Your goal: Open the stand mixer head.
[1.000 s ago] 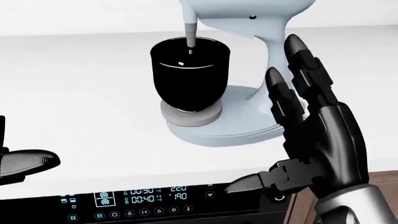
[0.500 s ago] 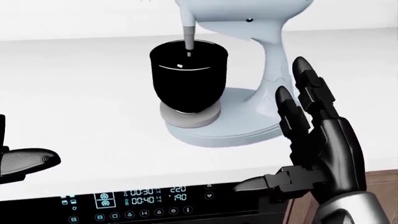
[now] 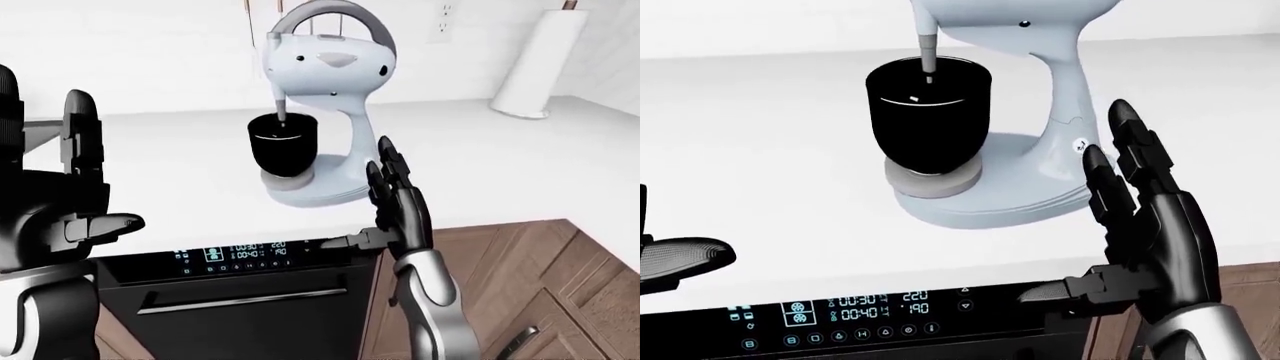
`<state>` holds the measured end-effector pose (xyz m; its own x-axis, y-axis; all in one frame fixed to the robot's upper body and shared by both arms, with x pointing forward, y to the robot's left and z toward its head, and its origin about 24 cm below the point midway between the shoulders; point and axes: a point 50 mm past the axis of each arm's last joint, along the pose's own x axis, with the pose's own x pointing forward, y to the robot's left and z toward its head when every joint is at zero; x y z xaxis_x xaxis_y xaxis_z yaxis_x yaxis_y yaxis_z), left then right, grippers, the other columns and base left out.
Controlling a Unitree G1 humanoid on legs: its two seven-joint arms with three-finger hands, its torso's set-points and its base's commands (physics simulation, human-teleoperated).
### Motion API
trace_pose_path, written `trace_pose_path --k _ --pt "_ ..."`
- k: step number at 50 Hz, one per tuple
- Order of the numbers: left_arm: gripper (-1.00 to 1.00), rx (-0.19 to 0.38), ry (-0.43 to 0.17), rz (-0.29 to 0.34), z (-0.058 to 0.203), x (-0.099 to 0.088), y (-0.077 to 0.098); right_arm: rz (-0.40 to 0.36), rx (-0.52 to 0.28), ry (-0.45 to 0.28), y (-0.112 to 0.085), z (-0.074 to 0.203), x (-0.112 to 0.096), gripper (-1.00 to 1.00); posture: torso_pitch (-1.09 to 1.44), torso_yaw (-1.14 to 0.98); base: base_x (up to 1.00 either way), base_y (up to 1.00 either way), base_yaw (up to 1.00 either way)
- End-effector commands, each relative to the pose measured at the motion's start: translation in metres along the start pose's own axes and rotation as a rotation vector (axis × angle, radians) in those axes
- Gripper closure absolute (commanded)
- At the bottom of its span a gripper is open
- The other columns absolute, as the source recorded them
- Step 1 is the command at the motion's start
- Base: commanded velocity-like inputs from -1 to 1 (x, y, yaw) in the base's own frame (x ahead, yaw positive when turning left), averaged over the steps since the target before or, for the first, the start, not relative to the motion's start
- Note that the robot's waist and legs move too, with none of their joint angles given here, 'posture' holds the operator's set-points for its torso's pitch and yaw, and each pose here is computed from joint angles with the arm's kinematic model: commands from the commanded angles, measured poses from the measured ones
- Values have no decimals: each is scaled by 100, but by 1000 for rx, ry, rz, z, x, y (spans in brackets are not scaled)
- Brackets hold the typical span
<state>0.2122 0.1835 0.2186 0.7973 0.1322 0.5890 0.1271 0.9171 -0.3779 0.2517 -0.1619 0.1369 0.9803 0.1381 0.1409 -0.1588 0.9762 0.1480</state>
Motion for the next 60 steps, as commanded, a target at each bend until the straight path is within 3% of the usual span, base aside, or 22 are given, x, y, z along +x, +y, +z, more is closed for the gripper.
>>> trace_pose_path --k 1,30,60 --pt "-100 -5 -55 -33 9 2 -6 24 -15 -88 3 16 3 -100 -26 0 0 0 0" --pt "-100 -6 -58 -35 11 3 -6 31 -32 -89 -4 13 19 -100 -26 0 0 0 0" --pt "-100 -2 -59 -38 12 3 -7 -7 -38 -60 -20 -7 31 -100 -26 0 0 0 0"
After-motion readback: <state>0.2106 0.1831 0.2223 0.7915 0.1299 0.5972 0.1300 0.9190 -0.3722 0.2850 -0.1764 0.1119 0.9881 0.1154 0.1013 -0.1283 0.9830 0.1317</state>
